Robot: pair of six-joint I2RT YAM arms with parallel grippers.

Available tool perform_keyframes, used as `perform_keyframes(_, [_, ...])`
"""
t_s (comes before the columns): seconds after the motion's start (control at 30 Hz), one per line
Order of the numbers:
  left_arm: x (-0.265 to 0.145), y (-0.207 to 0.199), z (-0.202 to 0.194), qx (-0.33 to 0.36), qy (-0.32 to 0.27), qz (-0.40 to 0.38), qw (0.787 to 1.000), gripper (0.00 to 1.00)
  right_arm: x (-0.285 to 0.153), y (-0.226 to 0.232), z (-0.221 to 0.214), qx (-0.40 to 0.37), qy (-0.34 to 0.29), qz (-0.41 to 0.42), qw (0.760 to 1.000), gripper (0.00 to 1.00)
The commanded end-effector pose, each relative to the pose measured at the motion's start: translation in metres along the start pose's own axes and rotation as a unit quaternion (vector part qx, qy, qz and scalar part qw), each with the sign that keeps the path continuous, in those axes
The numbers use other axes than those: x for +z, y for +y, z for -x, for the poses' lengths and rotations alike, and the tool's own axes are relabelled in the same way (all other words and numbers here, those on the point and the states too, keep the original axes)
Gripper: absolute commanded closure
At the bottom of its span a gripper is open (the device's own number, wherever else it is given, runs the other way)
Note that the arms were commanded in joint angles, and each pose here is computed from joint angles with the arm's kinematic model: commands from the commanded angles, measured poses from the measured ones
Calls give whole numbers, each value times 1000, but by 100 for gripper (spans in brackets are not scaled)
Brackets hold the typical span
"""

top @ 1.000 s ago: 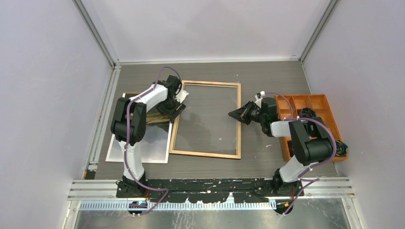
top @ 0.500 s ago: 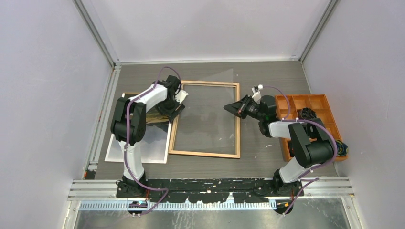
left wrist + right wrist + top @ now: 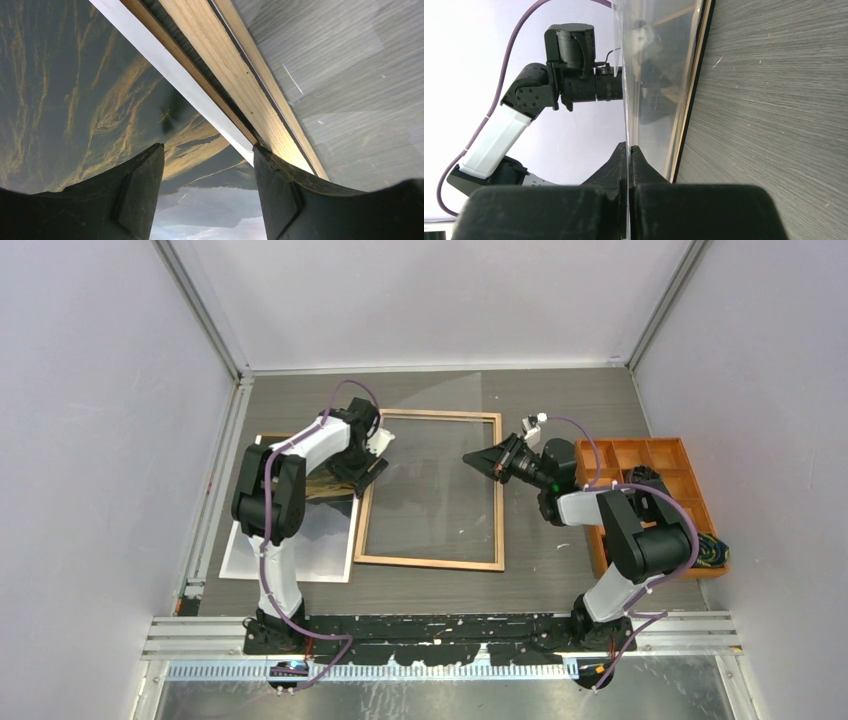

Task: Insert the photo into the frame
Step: Place the photo frame item in the photo frame.

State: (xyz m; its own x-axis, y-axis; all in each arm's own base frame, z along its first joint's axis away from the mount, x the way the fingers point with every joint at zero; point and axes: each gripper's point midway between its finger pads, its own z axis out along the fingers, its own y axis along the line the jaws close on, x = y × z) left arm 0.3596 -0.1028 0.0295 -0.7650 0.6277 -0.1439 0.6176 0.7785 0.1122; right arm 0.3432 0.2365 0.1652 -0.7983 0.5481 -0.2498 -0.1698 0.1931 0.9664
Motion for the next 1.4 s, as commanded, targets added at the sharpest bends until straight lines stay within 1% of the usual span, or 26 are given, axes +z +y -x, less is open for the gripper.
perform_keyframes(0.0, [-19, -1, 12, -1, -39, -9, 999, 33, 4, 15, 2, -14, 2, 31, 999, 99])
perform_keyframes(0.13, [-20, 0, 13, -2, -40, -8, 999, 33, 3, -9, 0, -2, -1, -15, 1000, 99])
perform_keyframes(0.33, [-18, -1, 12, -1, -39, -11, 999, 33, -5, -26, 1, -4, -20, -63, 998, 99])
perform_keyframes(0.57, [-20, -6, 12, -1, -44, -23, 999, 33, -4, -25, 5, 7, -26, -70, 997, 99])
perform_keyframes(0.93, [-18, -12, 10, 1, -45, -38, 998, 33, 2, -50, 5, 19, -18, -106, 994, 98])
perform_keyframes(1.37, [-17, -12, 11, 4, -44, -39, 998, 34, -4, -77, 2, 26, -10, -156, 987, 99])
